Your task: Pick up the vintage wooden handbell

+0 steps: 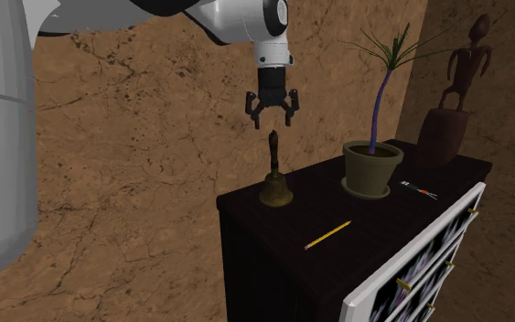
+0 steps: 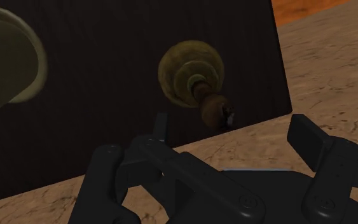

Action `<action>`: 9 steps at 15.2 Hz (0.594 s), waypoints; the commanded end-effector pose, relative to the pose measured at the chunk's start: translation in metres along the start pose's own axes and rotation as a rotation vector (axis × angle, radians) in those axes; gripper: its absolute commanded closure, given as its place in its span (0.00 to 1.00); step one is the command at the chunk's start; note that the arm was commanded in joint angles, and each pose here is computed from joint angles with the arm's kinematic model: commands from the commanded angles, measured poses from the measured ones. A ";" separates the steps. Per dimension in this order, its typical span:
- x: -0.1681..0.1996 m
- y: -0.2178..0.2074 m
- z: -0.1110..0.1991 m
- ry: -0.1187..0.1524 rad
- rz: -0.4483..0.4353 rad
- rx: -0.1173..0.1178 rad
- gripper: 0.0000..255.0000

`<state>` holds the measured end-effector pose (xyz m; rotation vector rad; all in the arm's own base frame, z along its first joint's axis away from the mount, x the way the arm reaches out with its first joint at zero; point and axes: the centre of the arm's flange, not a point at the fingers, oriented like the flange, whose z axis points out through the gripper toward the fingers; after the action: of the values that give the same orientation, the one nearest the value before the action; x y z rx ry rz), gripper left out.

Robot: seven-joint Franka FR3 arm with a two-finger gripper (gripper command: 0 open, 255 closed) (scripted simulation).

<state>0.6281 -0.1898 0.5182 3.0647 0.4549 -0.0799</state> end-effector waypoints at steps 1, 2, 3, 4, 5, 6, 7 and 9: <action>0.003 0.002 0.011 -0.001 -0.002 0.000 0.00; 0.004 0.002 0.016 -0.001 -0.002 0.000 0.00; 0.004 0.002 0.021 -0.001 -0.002 0.000 0.00; 0.004 0.002 0.027 -0.001 -0.002 0.000 0.00; 0.004 0.002 0.032 -0.001 -0.002 0.000 0.00; 0.005 0.001 0.040 -0.001 -0.002 0.000 0.00; 0.005 0.001 0.040 -0.001 -0.002 0.000 0.00; 0.004 0.001 0.040 -0.001 -0.002 0.000 1.00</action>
<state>0.6311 -0.1918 0.4786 3.0643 0.4576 -0.0822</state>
